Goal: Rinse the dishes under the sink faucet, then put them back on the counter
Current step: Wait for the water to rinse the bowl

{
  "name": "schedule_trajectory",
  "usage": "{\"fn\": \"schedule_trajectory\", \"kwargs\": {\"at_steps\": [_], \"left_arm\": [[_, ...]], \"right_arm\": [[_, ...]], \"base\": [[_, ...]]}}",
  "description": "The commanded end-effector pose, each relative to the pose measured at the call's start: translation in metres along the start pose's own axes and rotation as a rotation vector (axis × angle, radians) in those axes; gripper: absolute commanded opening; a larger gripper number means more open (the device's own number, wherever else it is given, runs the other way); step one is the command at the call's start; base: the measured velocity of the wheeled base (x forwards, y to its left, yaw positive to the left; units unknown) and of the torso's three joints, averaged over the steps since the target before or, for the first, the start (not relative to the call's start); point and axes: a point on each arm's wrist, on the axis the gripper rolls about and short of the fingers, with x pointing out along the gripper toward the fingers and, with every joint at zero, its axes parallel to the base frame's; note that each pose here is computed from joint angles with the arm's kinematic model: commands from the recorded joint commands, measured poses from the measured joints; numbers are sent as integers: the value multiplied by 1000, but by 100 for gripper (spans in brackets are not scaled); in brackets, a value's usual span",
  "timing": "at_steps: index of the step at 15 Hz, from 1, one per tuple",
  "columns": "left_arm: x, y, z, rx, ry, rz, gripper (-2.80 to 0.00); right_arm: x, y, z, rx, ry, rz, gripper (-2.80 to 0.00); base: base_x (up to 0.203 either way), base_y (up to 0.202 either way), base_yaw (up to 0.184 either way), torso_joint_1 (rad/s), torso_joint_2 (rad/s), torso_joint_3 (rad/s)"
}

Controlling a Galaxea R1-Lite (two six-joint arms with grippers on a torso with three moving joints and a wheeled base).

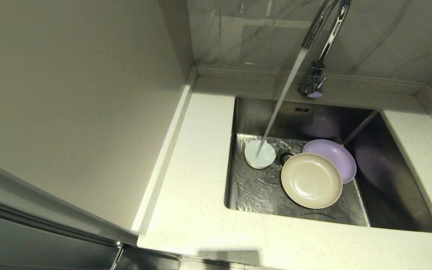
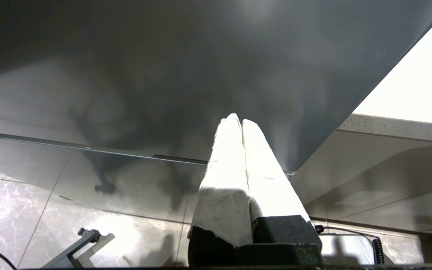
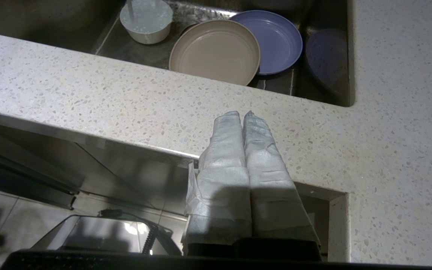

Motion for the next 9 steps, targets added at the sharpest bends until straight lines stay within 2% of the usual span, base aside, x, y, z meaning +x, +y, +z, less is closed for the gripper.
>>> {"fn": "schedule_trajectory", "kwargs": {"at_steps": [1,9], "left_arm": [[0,0,0,-1,-2,0,-280],[0,0,0,-1,-2,0,-280]], "right_arm": [[0,0,0,0,1,0,-280],[0,0,0,2,1,0,-280]], "base": [[0,0,0,0,0,0],[0,0,0,0,0,0]]}}
